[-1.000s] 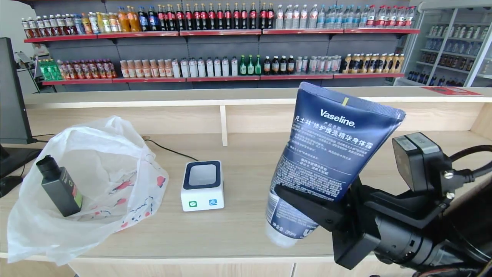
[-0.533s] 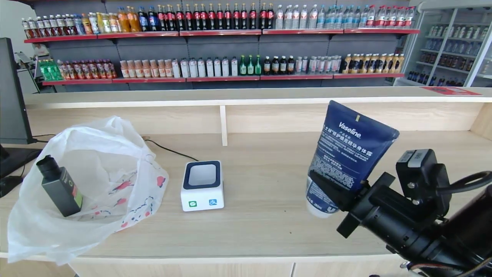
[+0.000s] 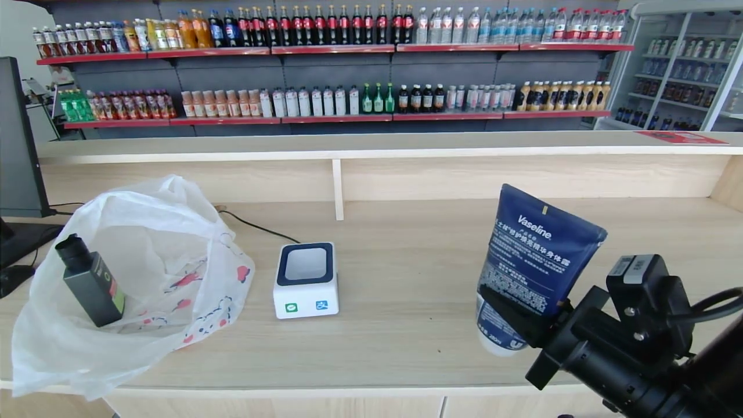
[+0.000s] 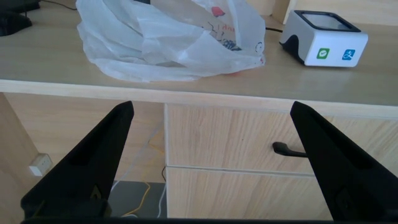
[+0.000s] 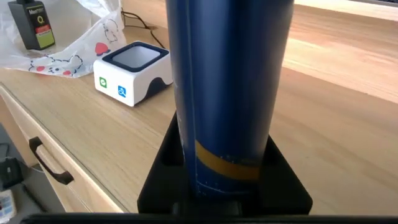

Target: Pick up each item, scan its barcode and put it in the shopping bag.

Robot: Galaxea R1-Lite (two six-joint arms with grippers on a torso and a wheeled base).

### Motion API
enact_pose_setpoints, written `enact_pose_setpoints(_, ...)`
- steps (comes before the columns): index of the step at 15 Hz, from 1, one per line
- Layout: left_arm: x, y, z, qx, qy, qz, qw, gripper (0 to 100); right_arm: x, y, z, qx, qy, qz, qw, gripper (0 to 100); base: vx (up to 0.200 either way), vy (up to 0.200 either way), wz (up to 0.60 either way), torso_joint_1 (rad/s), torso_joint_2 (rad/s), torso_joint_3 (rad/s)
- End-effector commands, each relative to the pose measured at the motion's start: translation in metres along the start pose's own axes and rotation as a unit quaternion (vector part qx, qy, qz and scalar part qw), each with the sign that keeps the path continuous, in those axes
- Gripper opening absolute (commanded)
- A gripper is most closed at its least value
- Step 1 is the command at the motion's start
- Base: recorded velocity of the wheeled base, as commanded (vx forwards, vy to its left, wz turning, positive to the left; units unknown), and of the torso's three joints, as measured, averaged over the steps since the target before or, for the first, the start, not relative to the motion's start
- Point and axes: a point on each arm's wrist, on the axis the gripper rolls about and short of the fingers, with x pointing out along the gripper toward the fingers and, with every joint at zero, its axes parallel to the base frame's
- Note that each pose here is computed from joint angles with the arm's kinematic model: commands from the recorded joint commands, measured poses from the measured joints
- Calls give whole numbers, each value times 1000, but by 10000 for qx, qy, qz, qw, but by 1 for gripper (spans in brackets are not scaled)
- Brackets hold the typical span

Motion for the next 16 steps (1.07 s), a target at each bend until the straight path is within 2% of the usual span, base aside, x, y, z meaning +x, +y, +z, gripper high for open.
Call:
enact_pose_setpoints(1, 0, 0, 0, 8, -2, -1, 10000, 100, -2, 0, 2, 1, -46, -9, 10000, 0, 0, 0, 0, 0, 0, 0)
enact_pose_setpoints(4, 0, 0, 0, -22, 6, 7, 10000, 100, -7, -4, 6, -1, -138, -82, 9999, 0, -200, 0, 0, 2, 2, -1)
enact_pose_setpoints(5, 0, 0, 0, -22, 6, 7, 10000, 100, -19, -12, 4, -14, -63, -273, 9996, 0, -200, 0, 0, 2, 2, 12)
enact_pose_setpoints(8, 0, 0, 0, -15, -2, 7, 10000, 100, -30, -25, 3, -50, -20, -652, 9979, 0, 0, 0, 0, 0, 0, 0)
enact_pose_setpoints(16, 0, 0, 0, -53, 6, 7, 10000, 100, -27, -29, 4, -60, -47, -754, 9971, 0, 0, 200, 0, 0, -1, 1)
